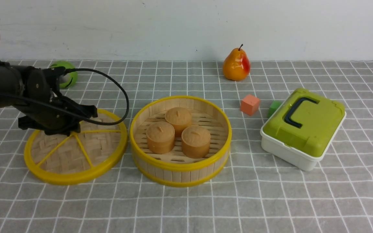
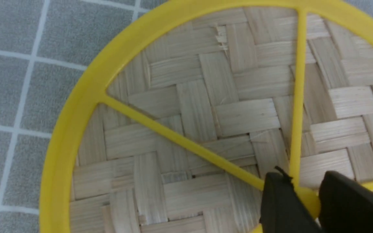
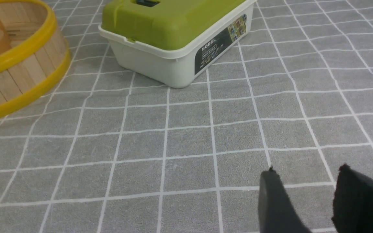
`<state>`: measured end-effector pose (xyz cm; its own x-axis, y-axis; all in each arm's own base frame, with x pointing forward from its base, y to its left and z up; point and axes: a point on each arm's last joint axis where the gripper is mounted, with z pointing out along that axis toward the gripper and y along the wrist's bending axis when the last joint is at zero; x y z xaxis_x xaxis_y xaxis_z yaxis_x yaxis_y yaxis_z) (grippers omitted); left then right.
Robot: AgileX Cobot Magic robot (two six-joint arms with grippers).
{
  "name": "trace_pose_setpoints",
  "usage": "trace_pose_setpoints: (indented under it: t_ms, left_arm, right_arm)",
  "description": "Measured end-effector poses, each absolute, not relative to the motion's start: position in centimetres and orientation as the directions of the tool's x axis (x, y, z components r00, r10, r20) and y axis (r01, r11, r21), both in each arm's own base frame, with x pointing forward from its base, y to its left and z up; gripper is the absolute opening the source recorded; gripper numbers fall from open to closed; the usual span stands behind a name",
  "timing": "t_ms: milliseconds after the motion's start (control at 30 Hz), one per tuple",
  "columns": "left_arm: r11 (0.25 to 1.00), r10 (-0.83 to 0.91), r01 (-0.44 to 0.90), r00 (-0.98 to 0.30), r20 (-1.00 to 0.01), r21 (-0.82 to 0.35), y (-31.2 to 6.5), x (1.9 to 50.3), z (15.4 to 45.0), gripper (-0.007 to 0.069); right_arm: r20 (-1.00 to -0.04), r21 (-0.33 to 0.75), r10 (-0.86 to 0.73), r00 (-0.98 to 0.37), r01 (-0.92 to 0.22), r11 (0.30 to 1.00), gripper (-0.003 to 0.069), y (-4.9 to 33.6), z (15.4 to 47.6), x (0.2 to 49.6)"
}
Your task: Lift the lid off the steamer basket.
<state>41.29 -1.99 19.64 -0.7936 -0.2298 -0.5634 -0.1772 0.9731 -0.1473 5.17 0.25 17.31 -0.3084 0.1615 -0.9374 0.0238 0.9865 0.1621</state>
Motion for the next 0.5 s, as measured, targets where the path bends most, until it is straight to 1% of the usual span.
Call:
trace_pose_setpoints:
  t_ms: [33,100,133,167,200,233,267,333,400,433,467,500]
  left_arm:
    - [0.971,-0.239,-0.182,-0.79,-0.564,-0.156,-2.0,41.2,19.9,0.0274]
    - [0.967,-0.253,-0.186,-0.774,-0.58,-0.174,-2.1,41.0,21.0,0.0323]
    - [0.966,-0.257,-0.186,-0.768,-0.587,-0.18,-2.1,40.9,21.5,0.0332]
    - [0.962,-0.271,-0.177,-0.719,-0.64,-0.209,-2.1,40.2,24.3,0.0347]
    - [0.962,-0.272,-0.175,-0.713,-0.646,-0.211,-2.1,40.0,24.7,0.0346]
    - [0.957,-0.287,-0.148,-0.628,-0.723,-0.25,-2.0,38.7,28.9,0.0325]
    - [0.955,-0.292,-0.136,-0.581,-0.76,-0.263,-2.0,37.8,30.9,0.0298]
    - [0.955,-0.291,-0.083,-0.451,-0.844,-0.285,-1.9,35.0,36.2,0.0214]
    - [0.957,-0.283,-0.052,-0.374,-0.883,-0.284,-1.8,32.8,39.1,0.0162]
    - [0.96,-0.272,-0.032,-0.329,-0.904,-0.278,-1.7,31.3,40.8,0.0109]
    - [0.967,-0.246,0.0,-0.26,-0.934,-0.254,-1.6,28.1,43.6,0.0025]
    - [0.971,-0.23,0.016,-0.218,-0.948,-0.239,-1.5,25.7,45.1,-0.001]
  right_arm:
    - [-0.937,0.162,0.161,-0.308,0.024,0.986,0.0242,0.3,17.3,5.2]
    - [-0.937,0.162,0.161,-0.308,0.024,0.986,0.0242,0.3,17.3,5.2]
    - [-0.937,0.162,0.161,-0.308,0.024,0.986,0.0242,0.3,17.3,5.2]
    - [-0.937,0.162,0.161,-0.308,0.024,0.986,0.0242,0.3,17.3,5.2]
    - [-0.937,0.162,0.161,-0.308,0.024,0.986,0.0242,0.3,17.3,5.2]
    - [-0.937,0.162,0.161,-0.308,0.024,0.986,0.0242,0.3,17.3,5.2]
    - [-0.937,0.162,0.161,-0.308,0.024,0.986,0.0242,0.3,17.3,5.2]
    - [-0.937,0.162,0.161,-0.308,0.024,0.986,0.0242,0.3,17.3,5.2]
    - [-0.937,0.162,0.161,-0.308,0.024,0.986,0.0242,0.3,17.3,5.2]
    - [-0.937,0.162,0.161,-0.308,0.024,0.986,0.0242,0.3,17.3,5.2]
    - [-0.937,0.162,0.161,-0.308,0.024,0.986,0.0242,0.3,17.3,5.2]
    - [-0.937,0.162,0.161,-0.308,0.024,0.986,0.0242,0.3,17.3,5.2]
